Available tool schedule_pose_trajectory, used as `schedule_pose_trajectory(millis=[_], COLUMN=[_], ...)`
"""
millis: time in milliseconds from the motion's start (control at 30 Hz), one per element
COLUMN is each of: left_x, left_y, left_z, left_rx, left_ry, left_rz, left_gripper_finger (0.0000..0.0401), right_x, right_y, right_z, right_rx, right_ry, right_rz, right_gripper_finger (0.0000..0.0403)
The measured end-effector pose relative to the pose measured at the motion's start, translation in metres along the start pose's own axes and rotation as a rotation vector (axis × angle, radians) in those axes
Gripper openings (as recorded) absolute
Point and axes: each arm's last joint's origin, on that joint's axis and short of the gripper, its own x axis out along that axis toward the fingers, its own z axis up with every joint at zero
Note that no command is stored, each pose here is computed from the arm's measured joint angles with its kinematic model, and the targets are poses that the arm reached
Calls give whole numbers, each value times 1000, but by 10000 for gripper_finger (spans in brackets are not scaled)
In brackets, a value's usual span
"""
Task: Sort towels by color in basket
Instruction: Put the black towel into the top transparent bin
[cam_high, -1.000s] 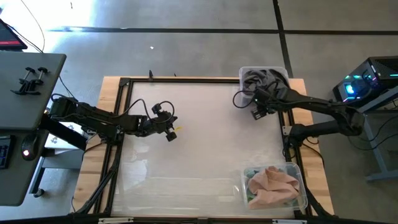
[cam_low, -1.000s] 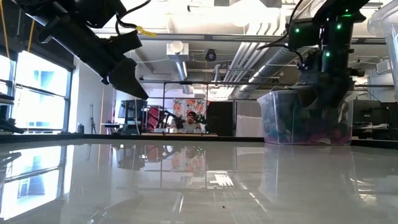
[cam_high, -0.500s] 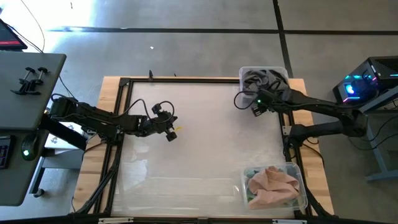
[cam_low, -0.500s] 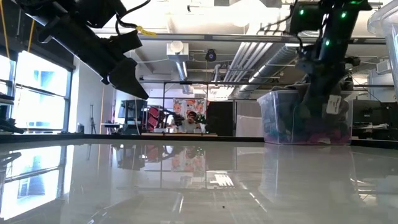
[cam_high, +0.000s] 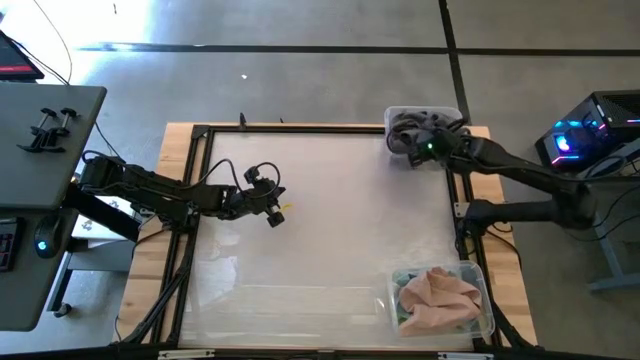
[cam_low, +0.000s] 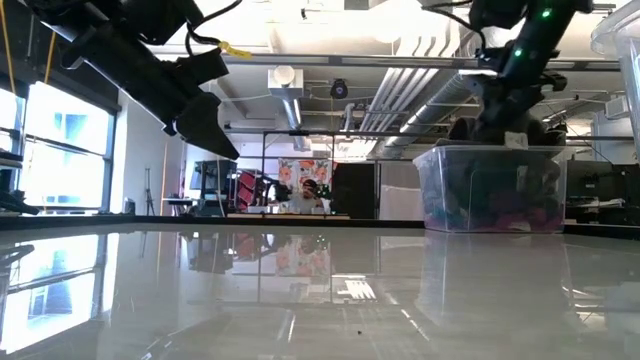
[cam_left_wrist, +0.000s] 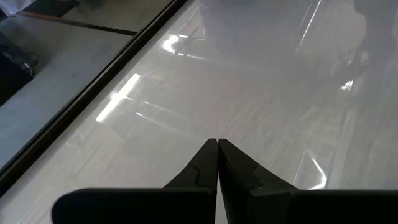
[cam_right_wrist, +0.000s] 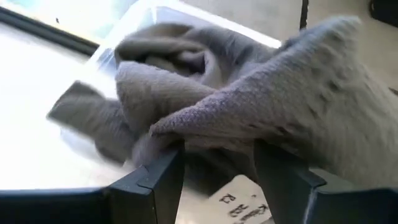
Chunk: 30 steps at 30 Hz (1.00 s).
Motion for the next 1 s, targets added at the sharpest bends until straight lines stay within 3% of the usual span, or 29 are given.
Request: schedule_pose_trajectory(millis=[167, 500, 600, 767, 1000], left_x=[0, 0, 0, 0, 0], left_y=[0, 0, 0, 0, 0], left_z=[0, 0, 0, 0, 0], left_rx=[0, 1, 1, 1, 0], left_ry=[-1, -1, -1, -1, -1], left_rz=[0, 0, 0, 0, 1], left_gripper_finger=[0, 0, 0, 0, 0], right_x=[20, 84, 93, 81, 35], right_y=[-8, -21, -18, -17, -24], right_z=[13, 16, 17, 25, 40], right_rx=[28, 1, -55, -72, -32], right_ry=[14, 280, 286, 235, 295], right_rz=[-9, 79, 105, 116, 293], right_gripper_finger=[188, 161, 149, 142, 141])
